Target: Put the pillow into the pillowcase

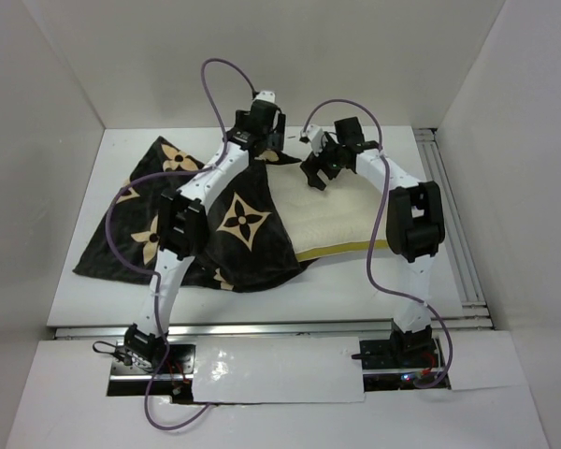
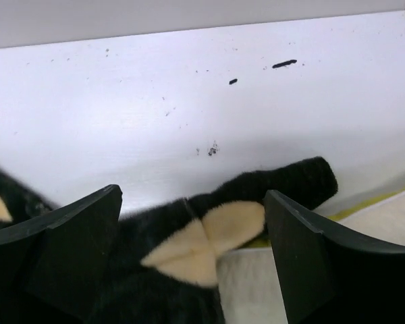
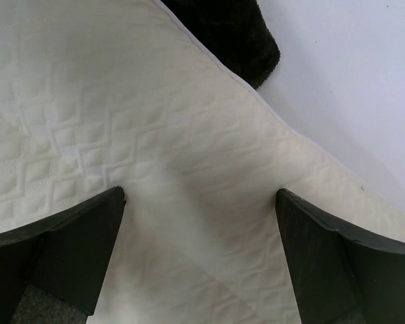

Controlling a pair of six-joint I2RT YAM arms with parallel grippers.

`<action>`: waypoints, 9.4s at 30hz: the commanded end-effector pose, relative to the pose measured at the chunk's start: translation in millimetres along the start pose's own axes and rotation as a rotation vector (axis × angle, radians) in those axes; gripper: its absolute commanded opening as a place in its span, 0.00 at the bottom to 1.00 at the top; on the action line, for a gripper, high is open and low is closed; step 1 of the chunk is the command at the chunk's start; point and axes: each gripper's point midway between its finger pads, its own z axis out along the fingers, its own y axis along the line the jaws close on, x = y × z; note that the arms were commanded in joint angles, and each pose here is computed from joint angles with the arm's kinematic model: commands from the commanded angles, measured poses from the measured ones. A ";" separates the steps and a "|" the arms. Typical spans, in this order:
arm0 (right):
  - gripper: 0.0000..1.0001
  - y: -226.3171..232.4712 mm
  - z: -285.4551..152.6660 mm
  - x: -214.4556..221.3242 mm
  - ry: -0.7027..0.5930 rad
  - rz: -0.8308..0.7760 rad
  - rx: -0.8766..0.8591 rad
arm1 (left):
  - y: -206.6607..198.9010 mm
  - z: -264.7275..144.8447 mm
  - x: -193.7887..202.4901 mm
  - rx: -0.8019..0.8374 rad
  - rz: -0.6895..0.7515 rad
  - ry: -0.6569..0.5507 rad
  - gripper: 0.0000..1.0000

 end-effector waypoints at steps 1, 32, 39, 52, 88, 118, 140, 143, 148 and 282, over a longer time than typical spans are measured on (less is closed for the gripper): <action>1.00 12.5 -14.0 -34.3 -0.060 -0.052 -0.029 | -25.2 24.6 22.2 0.157 0.105 0.011 1.00; 1.00 23.8 30.0 18.9 0.066 -0.044 -0.402 | -59.5 -3.5 -4.0 0.390 0.041 -0.044 0.00; 1.00 38.3 14.5 58.6 0.135 0.105 -0.493 | -61.0 -14.1 -19.7 0.382 0.037 -0.078 0.00; 0.70 15.0 -15.6 -0.1 0.017 0.115 -0.331 | -60.4 -45.9 -46.5 0.375 0.021 -0.136 0.00; 0.00 42.8 -129.4 -150.3 -0.513 0.037 -0.150 | -86.6 -114.2 -94.0 0.441 -0.007 -0.231 0.00; 0.00 203.4 -166.4 -160.4 -0.978 0.554 0.058 | -112.9 -317.6 -122.8 0.561 -0.105 -0.357 0.00; 0.00 147.1 -208.2 -184.9 -1.269 0.801 -0.209 | -154.0 -411.1 -92.9 1.172 0.143 -0.441 0.00; 0.00 161.5 -196.2 -194.8 -1.264 0.733 -0.357 | -157.2 -417.7 -89.7 1.234 0.147 -0.392 0.00; 0.00 142.2 -196.1 -182.3 -1.395 0.776 -0.486 | -162.1 -409.4 -75.4 1.294 0.133 -0.298 0.00; 0.00 176.0 -143.0 -200.7 -1.385 0.695 0.204 | -33.4 -398.1 113.0 0.845 -0.275 0.279 0.00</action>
